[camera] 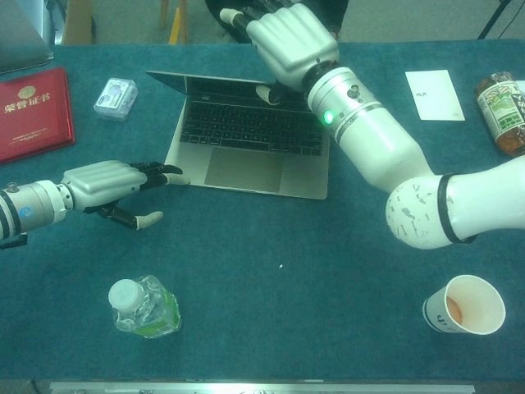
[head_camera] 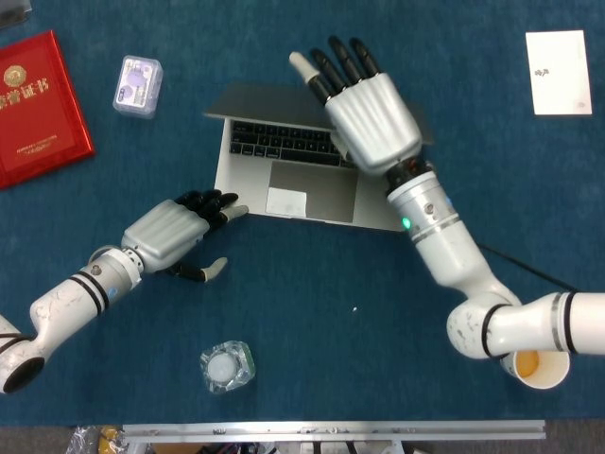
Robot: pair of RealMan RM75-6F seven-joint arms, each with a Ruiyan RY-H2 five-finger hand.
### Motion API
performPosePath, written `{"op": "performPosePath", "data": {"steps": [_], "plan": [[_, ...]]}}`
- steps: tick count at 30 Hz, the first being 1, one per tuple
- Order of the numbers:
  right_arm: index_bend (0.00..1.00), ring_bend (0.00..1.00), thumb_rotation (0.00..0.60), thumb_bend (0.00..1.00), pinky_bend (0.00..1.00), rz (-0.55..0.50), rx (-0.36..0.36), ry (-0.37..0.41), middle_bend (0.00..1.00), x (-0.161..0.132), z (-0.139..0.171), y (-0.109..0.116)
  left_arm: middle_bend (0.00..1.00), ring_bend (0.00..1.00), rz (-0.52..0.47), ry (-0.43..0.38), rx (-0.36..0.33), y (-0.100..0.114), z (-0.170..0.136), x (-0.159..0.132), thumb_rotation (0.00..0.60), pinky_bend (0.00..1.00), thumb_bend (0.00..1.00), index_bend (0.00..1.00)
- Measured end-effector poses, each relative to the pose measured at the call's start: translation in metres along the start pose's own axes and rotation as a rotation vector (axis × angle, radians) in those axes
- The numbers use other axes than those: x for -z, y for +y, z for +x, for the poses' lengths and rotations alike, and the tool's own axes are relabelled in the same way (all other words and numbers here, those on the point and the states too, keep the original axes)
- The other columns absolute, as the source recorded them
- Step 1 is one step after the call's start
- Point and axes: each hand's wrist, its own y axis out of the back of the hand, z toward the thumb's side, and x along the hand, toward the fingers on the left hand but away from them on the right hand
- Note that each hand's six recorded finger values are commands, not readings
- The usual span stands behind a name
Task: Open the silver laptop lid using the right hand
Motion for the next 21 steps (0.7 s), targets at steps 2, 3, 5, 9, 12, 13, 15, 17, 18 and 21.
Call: {"op": "performPosePath", "data": {"steps": [2,3,5,9,12,13,15,17,18,21], "plan": [[0.09,0.01,0.600,0.27,0.11,0.001,0.007,-0.021,0.13,0.008,-0.003,0.004,0.02,0.00,-0.001,0.000,-0.001,0.000,0.000,0.000,0.192,0.07,0.42,0.05],[0.09,0.01,0.600,0.27,0.11,0.002,0.009,-0.029,0.13,0.011,-0.005,0.005,0.02,0.00,-0.001,-0.001,-0.002,0.000,0.000,-0.001,0.191,0.07,0.42,0.05],[0.09,0.01,0.600,0.27,0.11,0.005,0.017,-0.044,0.13,0.017,-0.008,0.008,0.02,0.00,-0.001,-0.002,-0.002,0.000,0.000,-0.001,0.190,0.07,0.42,0.05],[0.09,0.01,0.600,0.27,0.11,0.008,0.032,-0.071,0.13,0.028,-0.013,0.015,0.02,0.00,0.000,-0.002,-0.001,0.000,0.000,-0.002,0.191,0.07,0.42,0.05],[0.09,0.01,0.600,0.27,0.11,0.014,0.042,-0.093,0.13,0.037,-0.017,0.020,0.02,0.00,0.001,-0.001,-0.001,0.000,0.000,-0.002,0.191,0.07,0.42,0.05],[0.09,0.01,0.600,0.27,0.11,0.016,0.044,-0.101,0.13,0.040,-0.018,0.021,0.02,0.00,0.002,-0.001,-0.001,0.000,0.000,-0.002,0.192,0.07,0.42,0.05],[0.09,0.01,0.600,0.27,0.11,0.020,0.047,-0.113,0.13,0.045,-0.019,0.022,0.02,0.00,0.001,-0.001,-0.001,0.000,0.000,-0.002,0.192,0.07,0.42,0.05],[0.09,0.01,0.600,0.27,0.11,0.023,0.050,-0.126,0.13,0.050,-0.021,0.024,0.02,0.00,0.001,-0.001,-0.002,0.001,0.000,-0.002,0.191,0.07,0.42,0.05],[0.09,0.01,0.600,0.27,0.11,0.024,0.051,-0.132,0.13,0.052,-0.021,0.024,0.02,0.00,0.001,-0.001,-0.001,0.001,0.000,-0.002,0.191,0.07,0.42,0.05],[0.09,0.01,0.600,0.27,0.11,0.021,0.057,-0.158,0.13,0.062,-0.024,0.026,0.02,0.00,0.000,-0.001,-0.002,0.000,0.000,-0.003,0.193,0.07,0.42,0.05]]}}
